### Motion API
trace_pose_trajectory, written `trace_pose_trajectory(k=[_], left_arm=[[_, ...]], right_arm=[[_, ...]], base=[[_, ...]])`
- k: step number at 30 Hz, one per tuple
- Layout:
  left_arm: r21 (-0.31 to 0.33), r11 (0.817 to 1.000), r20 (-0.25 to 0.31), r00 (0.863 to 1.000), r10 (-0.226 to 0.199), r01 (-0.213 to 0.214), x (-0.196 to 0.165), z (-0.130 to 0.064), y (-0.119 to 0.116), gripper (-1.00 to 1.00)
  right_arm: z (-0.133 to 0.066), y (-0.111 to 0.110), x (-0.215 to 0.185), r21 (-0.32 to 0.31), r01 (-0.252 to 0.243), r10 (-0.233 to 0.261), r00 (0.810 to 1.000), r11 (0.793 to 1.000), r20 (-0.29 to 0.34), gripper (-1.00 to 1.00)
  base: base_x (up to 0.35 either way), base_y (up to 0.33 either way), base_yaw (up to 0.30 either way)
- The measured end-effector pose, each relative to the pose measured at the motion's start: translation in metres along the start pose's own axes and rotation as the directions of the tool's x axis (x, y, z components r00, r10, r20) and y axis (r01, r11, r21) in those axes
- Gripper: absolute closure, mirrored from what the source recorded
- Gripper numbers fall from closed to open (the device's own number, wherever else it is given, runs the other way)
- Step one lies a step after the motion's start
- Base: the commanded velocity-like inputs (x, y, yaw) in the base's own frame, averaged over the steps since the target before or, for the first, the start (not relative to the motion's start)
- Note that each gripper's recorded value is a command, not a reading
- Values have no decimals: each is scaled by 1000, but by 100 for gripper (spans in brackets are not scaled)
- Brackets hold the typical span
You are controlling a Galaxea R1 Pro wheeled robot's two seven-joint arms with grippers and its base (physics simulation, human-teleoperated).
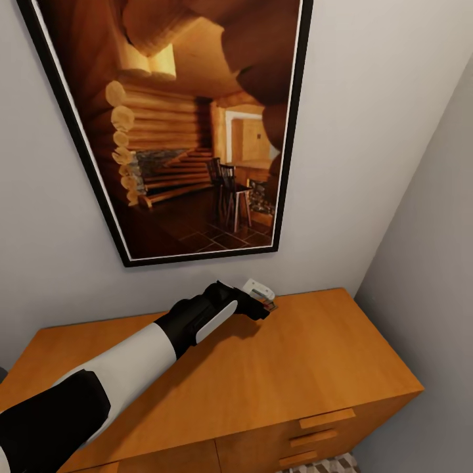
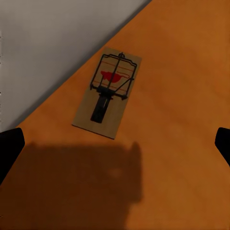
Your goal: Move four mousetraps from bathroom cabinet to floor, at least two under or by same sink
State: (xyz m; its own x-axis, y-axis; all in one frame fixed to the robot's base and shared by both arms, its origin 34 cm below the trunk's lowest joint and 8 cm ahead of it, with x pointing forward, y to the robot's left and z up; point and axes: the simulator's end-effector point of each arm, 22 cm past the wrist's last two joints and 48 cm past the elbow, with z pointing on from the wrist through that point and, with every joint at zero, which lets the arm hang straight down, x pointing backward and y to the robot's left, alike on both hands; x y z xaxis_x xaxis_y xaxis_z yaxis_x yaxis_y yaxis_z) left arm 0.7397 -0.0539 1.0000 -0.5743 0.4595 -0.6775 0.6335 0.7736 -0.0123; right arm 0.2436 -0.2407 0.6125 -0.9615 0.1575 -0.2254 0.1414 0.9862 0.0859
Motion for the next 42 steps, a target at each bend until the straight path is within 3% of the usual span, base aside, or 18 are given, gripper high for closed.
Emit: trace_pose_trajectory(k=[42], left_arm=[[11, 1000, -14, 1000, -7, 7, 8, 9, -1, -100]], right_arm=[[1, 0, 7, -3, -1, 1, 1000, 1000, -17, 100]], base=[[34, 0, 0]])
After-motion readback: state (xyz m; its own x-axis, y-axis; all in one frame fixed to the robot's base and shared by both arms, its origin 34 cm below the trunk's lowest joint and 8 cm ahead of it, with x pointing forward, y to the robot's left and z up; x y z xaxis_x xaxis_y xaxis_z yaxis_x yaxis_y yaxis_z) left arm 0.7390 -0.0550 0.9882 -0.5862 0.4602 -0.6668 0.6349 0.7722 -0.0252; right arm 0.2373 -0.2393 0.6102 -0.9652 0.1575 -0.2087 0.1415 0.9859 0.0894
